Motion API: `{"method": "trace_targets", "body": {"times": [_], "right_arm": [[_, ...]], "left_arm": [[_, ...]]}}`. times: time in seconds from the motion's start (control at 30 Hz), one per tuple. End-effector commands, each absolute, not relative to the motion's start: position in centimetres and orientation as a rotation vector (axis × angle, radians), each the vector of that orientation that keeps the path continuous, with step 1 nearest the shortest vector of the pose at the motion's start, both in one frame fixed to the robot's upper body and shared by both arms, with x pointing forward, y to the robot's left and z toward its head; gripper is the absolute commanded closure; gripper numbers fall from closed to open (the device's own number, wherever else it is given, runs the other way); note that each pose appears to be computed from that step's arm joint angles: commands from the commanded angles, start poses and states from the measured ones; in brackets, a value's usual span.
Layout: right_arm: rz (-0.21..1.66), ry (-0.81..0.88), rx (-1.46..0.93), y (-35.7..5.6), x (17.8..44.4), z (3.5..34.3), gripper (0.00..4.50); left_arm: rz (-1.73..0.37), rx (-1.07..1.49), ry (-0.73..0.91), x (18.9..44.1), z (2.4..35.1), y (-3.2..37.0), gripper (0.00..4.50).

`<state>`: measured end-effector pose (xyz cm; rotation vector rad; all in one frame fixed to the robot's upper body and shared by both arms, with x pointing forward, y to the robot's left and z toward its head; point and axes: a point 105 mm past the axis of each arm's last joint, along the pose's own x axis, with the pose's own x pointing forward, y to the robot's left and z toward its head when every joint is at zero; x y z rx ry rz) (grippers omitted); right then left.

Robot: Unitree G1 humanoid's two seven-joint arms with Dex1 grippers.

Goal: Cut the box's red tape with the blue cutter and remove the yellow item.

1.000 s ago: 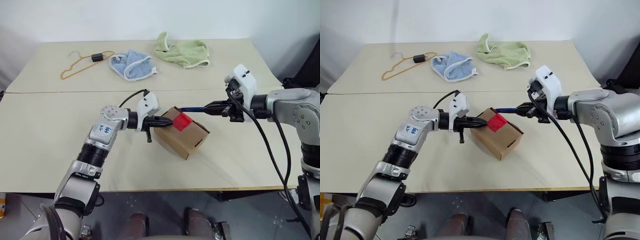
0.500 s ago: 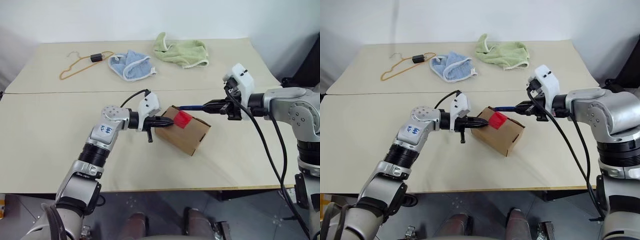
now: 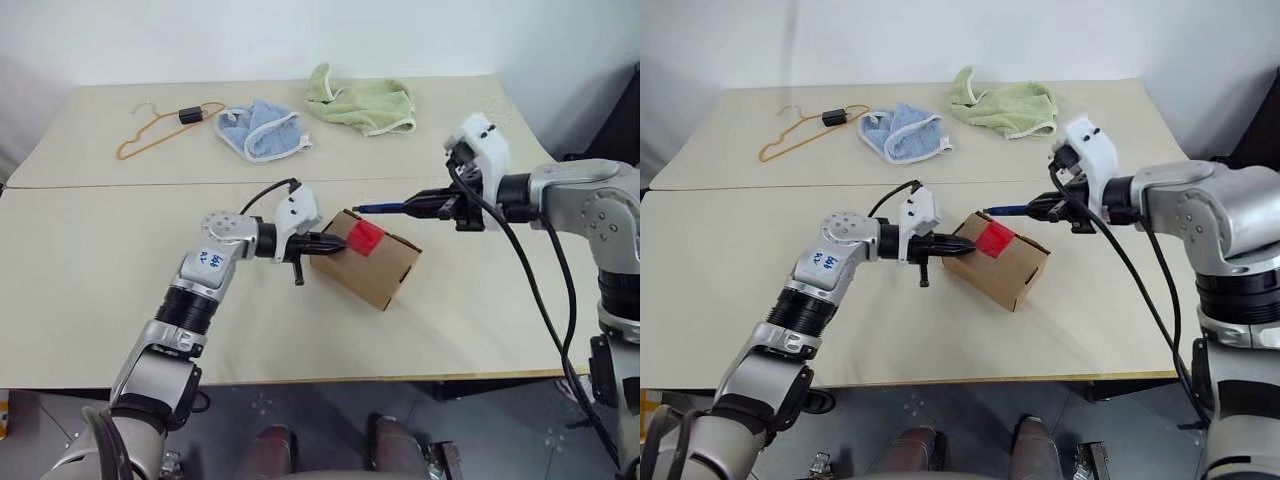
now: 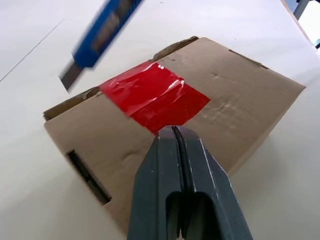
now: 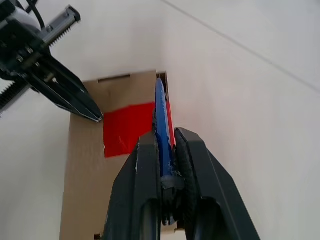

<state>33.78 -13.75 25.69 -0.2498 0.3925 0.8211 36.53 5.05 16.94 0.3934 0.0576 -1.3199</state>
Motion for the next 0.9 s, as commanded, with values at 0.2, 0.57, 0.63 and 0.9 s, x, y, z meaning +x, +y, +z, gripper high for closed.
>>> {"method": "trace_targets", "body": {"times": [0.2, 0.57, 0.63, 0.9], "right_arm": [[0.843, 0.330, -0.261, -13.0, 33.5, 27.0, 4.36], [0.812, 0.363, -0.256, -13.5, 34.3, 25.2, 4.36], [0.805, 0.359, -0.252, -13.7, 34.4, 25.1, 4.36], [0.793, 0.369, -0.240, -14.1, 34.6, 24.7, 4.36]], "left_arm": [[-1.298, 0.344, 0.054, 37.3, 17.2, 5.9, 4.50], [-1.325, 0.357, 0.061, 37.3, 16.9, 5.7, 4.50], [-1.326, 0.358, 0.061, 37.3, 16.9, 5.7, 4.50], [-1.331, 0.359, 0.060, 37.3, 16.9, 5.6, 4.50]]}}
